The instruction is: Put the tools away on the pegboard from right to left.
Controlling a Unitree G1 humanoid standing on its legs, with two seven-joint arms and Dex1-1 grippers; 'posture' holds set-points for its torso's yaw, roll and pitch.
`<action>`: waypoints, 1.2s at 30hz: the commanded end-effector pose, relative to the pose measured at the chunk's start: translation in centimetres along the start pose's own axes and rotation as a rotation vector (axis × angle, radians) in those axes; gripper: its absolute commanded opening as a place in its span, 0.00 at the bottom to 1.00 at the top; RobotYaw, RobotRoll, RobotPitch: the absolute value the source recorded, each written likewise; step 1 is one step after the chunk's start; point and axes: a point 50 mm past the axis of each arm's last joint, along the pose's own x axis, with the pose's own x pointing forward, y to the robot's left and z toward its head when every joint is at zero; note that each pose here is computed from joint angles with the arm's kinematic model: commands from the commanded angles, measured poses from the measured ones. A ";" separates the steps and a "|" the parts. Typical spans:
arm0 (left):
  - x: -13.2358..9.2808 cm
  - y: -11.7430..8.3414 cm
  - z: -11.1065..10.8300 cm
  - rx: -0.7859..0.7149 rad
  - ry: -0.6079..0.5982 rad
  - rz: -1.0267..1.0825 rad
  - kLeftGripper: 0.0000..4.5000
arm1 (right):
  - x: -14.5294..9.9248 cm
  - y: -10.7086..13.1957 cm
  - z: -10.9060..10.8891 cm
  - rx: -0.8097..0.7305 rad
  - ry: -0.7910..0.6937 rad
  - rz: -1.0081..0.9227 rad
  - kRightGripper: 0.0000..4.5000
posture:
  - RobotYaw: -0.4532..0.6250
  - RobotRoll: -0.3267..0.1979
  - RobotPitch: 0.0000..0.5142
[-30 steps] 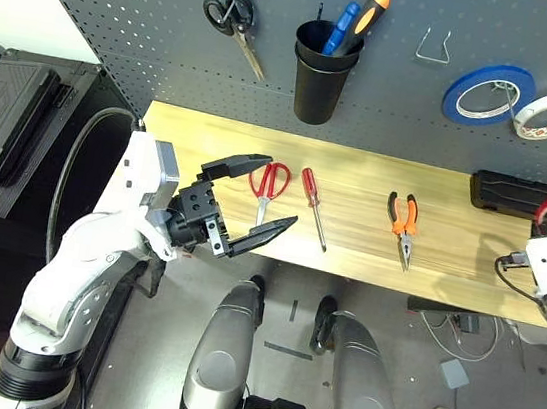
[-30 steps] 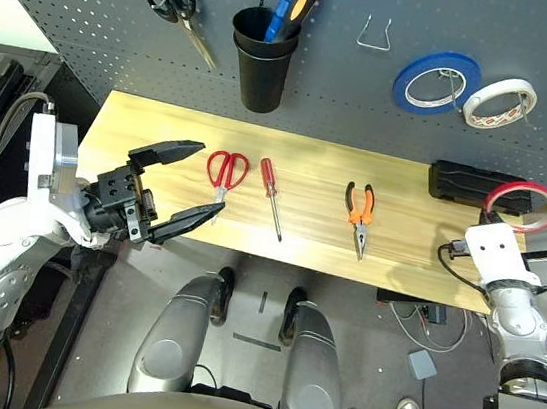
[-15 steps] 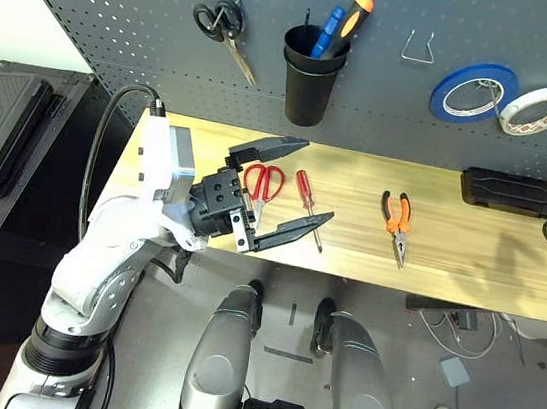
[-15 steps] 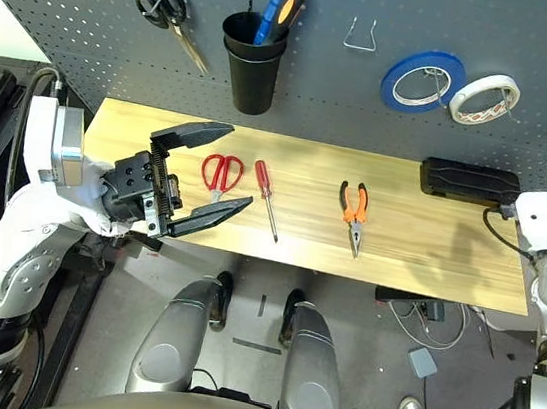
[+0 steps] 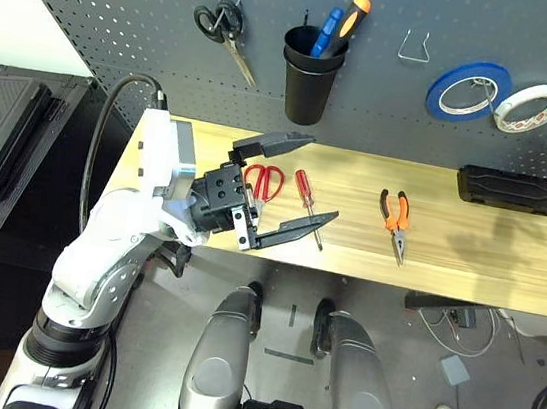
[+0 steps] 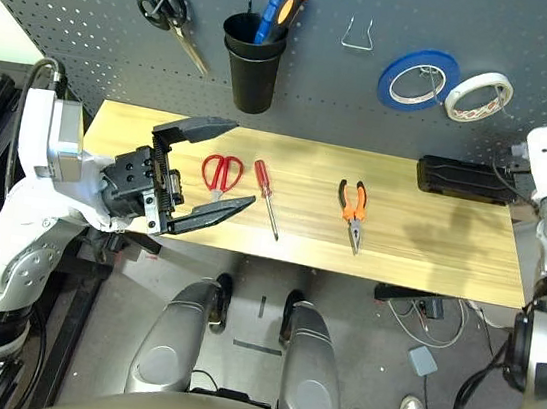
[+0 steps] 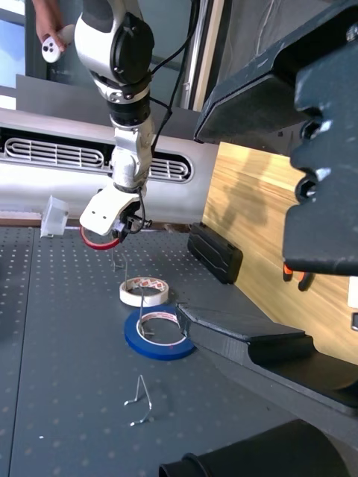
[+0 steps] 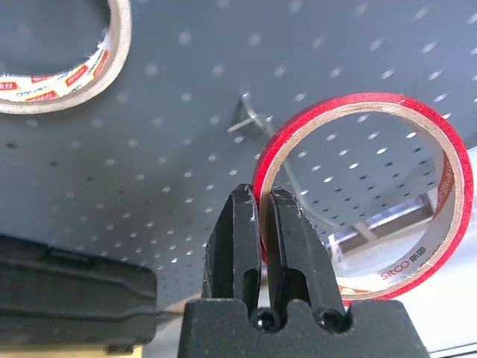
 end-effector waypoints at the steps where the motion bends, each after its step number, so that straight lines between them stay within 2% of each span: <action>1: 0.0 -0.3 -0.3 -0.008 0.023 -0.018 1.00 | 0.1 0.3 -0.9 0.058 0.122 -0.016 0.01 | 0.66 0.62 0.45; 2: 0.0 -0.3 -0.3 -0.008 0.025 -0.017 1.00 | 0.2 0.4 -0.8 0.071 0.130 -0.016 0.14 | 0.65 0.62 0.45; 3: 0.0 -0.2 -0.3 -0.010 0.033 -0.015 1.00 | 0.2 0.5 -0.7 0.101 0.137 -0.031 0.18 | 0.65 0.62 0.45; 6: 0.0 -0.2 -0.5 -0.011 0.051 -0.015 1.00 | 0.4 0.5 -0.3 0.127 0.109 -0.063 0.42 | 0.65 0.62 0.45; 10: -0.3 -0.3 -0.6 -0.016 0.069 -0.018 1.00 | -0.2 0.8 0.3 0.114 -0.030 -0.105 0.74 | 0.65 0.62 0.46; 12: -0.3 -0.3 -0.8 -0.016 0.081 -0.019 1.00 | -0.8 1.1 -0.2 0.106 -0.071 -0.121 0.90 | 0.65 0.62 0.47; 14: -0.4 -0.2 -1.0 -0.016 0.094 -0.019 1.00 | -1.7 1.4 -1.1 0.123 -0.082 -0.145 0.99 | 0.65 0.62 0.47; 20: -0.8 0.0 -2.0 0.000 0.165 -0.029 1.00 | -5.1 2.7 -4.5 0.098 -0.106 -0.149 0.99 | 0.64 0.62 0.49; 24: -1.5 0.3 -3.3 -0.004 0.303 -0.055 1.00 | -7.7 5.6 -7.4 0.148 0.005 -0.016 0.99 | 0.63 0.62 0.49; 27: -2.1 0.6 -4.4 0.006 0.410 -0.070 1.00 | -8.7 8.1 -8.3 0.212 0.102 0.096 0.99 | 0.62 0.62 0.50; 30: -2.8 0.9 -5.7 0.002 0.533 -0.076 1.00 | -9.4 10.6 -8.6 0.328 0.204 0.187 0.99 | 0.62 0.62 0.51; 33: -3.0 1.0 -6.0 0.002 0.565 -0.076 1.00 | -9.6 11.5 -8.4 0.380 0.244 0.229 0.99 | 0.62 0.62 0.51; 36: -3.5 0.5 -6.7 -0.023 0.623 -0.088 1.00 | -9.9 14.4 -6.8 0.476 0.296 0.354 0.99 | 0.62 0.62 0.53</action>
